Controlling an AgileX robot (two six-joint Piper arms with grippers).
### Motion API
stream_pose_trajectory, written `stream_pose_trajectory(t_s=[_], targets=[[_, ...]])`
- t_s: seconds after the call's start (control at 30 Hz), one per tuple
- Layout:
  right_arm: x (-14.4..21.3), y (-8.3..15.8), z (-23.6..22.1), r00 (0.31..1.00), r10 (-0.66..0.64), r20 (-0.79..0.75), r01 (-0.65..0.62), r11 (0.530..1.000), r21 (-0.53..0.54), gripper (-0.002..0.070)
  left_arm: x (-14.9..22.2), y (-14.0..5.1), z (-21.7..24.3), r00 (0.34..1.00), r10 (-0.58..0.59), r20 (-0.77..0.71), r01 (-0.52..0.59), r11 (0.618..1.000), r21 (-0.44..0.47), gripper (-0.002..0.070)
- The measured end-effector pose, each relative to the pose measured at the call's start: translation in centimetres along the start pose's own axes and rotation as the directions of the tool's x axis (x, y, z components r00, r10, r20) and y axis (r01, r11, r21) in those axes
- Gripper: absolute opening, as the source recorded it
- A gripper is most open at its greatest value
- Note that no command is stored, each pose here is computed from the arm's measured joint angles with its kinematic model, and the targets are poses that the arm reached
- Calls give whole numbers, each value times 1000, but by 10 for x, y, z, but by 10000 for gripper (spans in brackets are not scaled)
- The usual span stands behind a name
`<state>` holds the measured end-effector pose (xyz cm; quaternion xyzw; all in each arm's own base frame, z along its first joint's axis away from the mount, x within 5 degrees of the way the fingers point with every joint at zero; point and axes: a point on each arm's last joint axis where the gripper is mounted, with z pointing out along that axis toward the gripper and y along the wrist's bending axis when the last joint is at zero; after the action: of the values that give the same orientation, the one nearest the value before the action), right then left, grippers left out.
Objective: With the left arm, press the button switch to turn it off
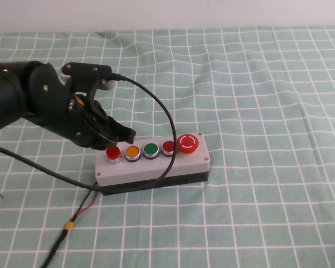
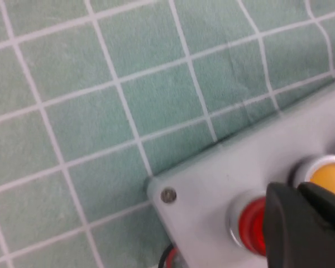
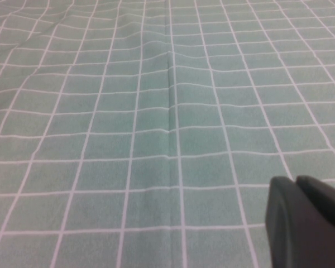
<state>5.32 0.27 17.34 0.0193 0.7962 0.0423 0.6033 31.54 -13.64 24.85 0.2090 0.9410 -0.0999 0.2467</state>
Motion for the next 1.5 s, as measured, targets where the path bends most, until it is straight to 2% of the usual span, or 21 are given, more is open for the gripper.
stream_pose_trajectory(t_s=[0.1, 0.23, 0.5, 0.87, 1.07, 1.23, 1.37, 1.5], targets=[[0, 0, 0, 1000, 0, 0, 0, 1000, 0, -18, -1, -2, -24, 999, 16, 43, -15, 1000, -11, -2], [0, 0, 0, 1000, 0, 0, 0, 1000, 0, -18, -5, -7, -72, 983, 29, 183, -25, 999, -24, -2], [0, 0, 0, 1000, 0, 0, 0, 1000, 0, -18, 11, -18, -169, 900, 53, 433, -39, 998, -42, -2], [0, 0, 0, 1000, 0, 0, 0, 1000, 0, -18, 86, -30, -279, 790, 103, 604, -54, 994, -98, -2], [0, 0, 0, 1000, 0, 0, 0, 1000, 0, -18, 140, -29, -319, 763, 101, 638, 3, 987, -160, -2], [0, 0, 0, 1000, 0, 0, 0, 1000, 0, -18, 182, -29, -340, 735, 85, 673, 43, 984, -172, -2], [0, 0, 0, 1000, 0, 0, 0, 1000, 0, -18, 208, -29, -344, 702, 90, 707, 54, 983, -178, -2], [0, 0, 0, 1000, 0, 0, 0, 1000, 0, -18, 222, -29, -336, 712, 84, 698, 54, 983, -173, -2]])
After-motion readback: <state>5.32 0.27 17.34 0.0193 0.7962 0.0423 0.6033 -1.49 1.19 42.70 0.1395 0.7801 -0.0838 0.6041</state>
